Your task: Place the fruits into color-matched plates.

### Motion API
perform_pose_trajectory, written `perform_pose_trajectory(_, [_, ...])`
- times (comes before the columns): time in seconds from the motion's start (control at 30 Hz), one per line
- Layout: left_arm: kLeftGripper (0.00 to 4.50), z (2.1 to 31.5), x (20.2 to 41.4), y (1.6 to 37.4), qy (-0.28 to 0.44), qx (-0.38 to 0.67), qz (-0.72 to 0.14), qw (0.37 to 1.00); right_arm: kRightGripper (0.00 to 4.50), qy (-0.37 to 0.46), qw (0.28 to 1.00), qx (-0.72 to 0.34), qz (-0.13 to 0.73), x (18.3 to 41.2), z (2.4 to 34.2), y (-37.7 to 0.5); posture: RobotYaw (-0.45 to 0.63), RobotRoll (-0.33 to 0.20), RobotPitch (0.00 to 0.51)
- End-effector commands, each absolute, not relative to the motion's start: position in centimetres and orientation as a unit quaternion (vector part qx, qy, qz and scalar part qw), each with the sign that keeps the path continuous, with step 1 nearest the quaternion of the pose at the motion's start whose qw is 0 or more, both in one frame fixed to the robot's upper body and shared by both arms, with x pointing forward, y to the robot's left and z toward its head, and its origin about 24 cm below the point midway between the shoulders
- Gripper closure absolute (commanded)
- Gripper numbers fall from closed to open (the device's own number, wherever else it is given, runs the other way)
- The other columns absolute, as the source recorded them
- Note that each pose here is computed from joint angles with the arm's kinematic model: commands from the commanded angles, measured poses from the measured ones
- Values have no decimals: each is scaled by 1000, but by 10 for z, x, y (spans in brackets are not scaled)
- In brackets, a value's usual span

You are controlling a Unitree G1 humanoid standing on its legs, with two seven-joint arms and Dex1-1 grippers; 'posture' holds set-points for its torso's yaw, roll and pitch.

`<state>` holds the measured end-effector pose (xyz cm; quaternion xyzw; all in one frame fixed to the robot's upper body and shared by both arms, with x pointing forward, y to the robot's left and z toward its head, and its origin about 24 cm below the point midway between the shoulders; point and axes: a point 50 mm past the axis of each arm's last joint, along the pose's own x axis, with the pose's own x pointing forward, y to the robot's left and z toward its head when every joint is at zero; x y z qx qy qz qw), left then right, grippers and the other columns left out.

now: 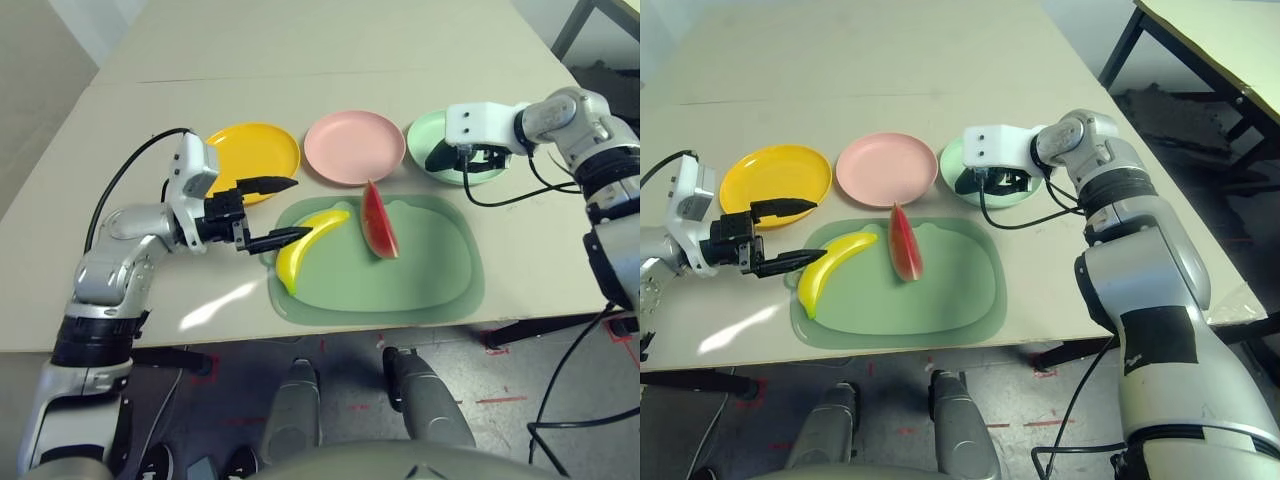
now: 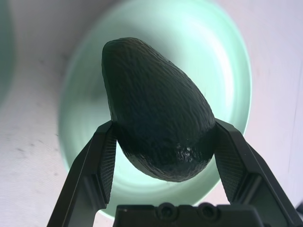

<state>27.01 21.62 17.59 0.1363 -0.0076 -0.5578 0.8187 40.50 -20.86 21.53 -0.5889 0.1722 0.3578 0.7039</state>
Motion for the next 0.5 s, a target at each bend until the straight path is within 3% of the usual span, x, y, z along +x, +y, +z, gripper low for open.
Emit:
perform_pose_trajectory(0.03, [0, 174, 267, 217, 0, 151, -556, 818, 1211, 191, 714, -579, 343, 405, 208, -214, -36, 0, 186])
perform_pose_trajectory(0.3, [0, 172, 269, 219, 8, 171, -556, 813, 1211, 194, 719, -573, 342, 405, 206, -216, -45, 0, 183])
perform_pose_trajectory(0.33, [0, 171, 269, 219, 9, 174, -557, 812, 493, 194, 719, -573, 343, 405, 205, -217, -45, 0, 183])
perform_pose_trajectory(0.4, [0, 170, 269, 219, 11, 181, -559, 809, 19, 195, 717, -573, 345, 404, 204, -218, -45, 0, 183])
perform_pose_trajectory(0.5, [0, 169, 270, 220, 12, 185, -559, 808, 19, 196, 718, -570, 348, 403, 204, -220, -58, 0, 184])
